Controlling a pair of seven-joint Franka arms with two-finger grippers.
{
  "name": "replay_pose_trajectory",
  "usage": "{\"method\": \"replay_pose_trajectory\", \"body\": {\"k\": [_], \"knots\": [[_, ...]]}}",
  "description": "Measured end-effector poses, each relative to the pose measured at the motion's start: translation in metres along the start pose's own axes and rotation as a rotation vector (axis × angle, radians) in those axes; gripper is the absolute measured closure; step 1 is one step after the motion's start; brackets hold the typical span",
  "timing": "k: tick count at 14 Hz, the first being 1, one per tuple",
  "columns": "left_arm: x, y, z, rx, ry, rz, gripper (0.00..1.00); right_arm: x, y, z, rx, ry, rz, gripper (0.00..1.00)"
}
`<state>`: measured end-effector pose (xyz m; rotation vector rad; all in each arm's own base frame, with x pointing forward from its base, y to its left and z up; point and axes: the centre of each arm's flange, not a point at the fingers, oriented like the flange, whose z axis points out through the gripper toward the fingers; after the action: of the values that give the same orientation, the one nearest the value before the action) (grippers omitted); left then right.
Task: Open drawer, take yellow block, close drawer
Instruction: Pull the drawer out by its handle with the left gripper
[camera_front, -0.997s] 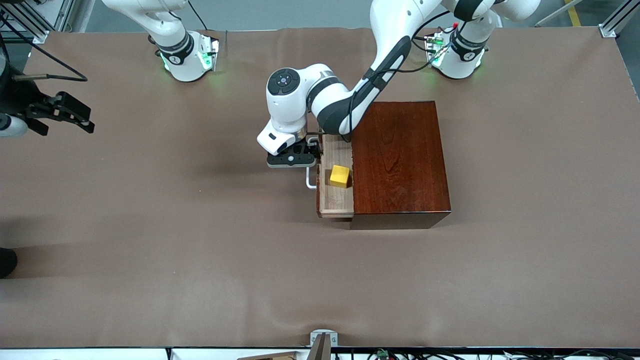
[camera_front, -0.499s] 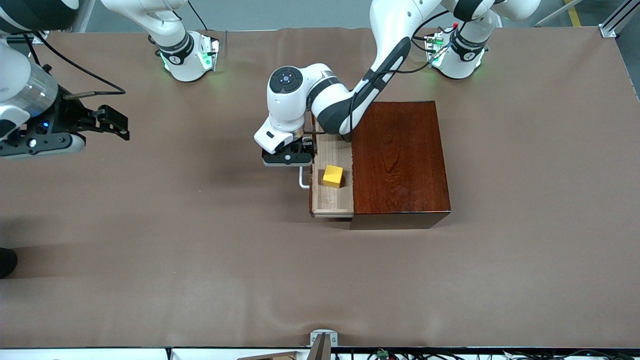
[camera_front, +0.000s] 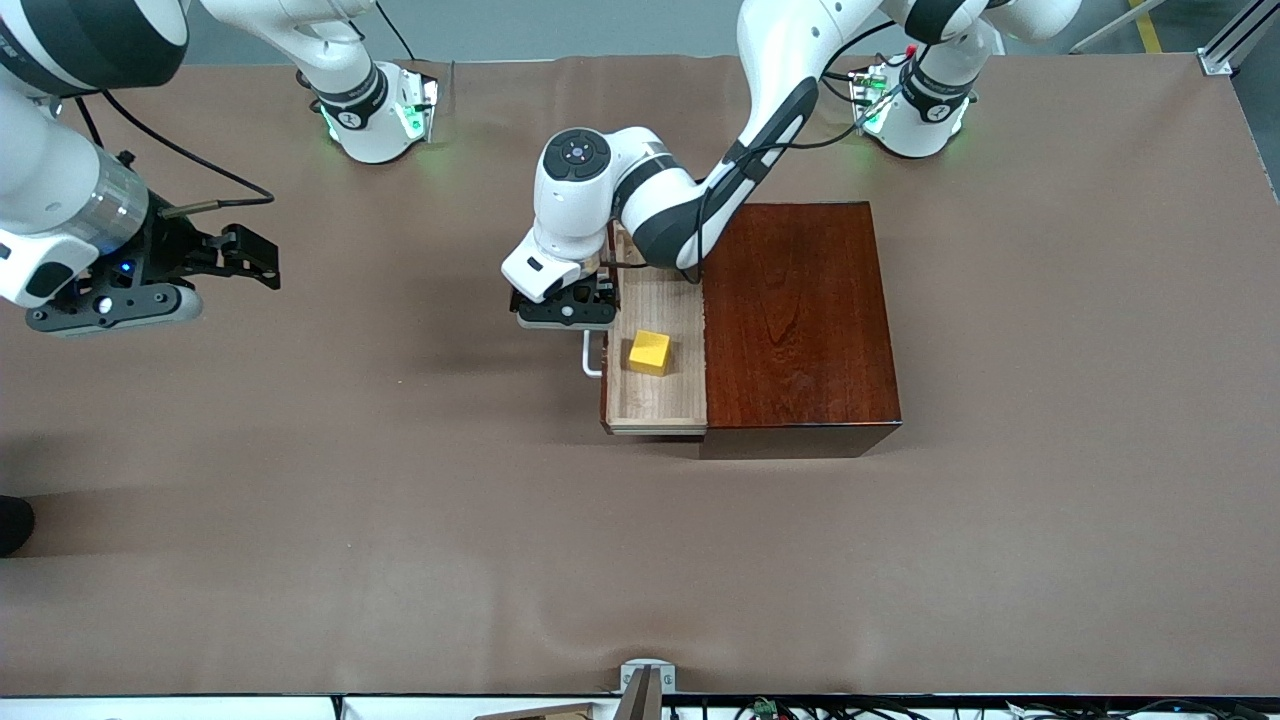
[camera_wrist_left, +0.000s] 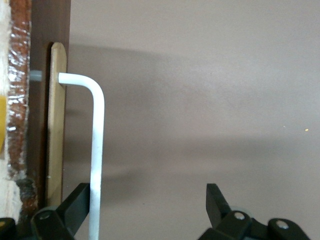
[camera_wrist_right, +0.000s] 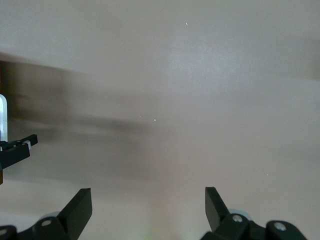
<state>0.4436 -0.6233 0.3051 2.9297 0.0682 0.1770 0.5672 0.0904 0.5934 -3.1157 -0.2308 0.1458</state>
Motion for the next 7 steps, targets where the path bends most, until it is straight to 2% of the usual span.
{"method": "replay_pose_trajectory", "body": {"k": [5, 7], "knots": [[0.0, 0.001, -0.001, -0.009, 0.001, -0.002, 0.0, 0.004, 0.003, 0.007, 0.001, -0.012, 0.006, 0.0], [0.003, 0.006, -0.009, -0.035, -0.004, -0.019, 0.0, 0.007, 0.005, 0.012, 0.001, -0.021, 0.008, 0.0]]}}
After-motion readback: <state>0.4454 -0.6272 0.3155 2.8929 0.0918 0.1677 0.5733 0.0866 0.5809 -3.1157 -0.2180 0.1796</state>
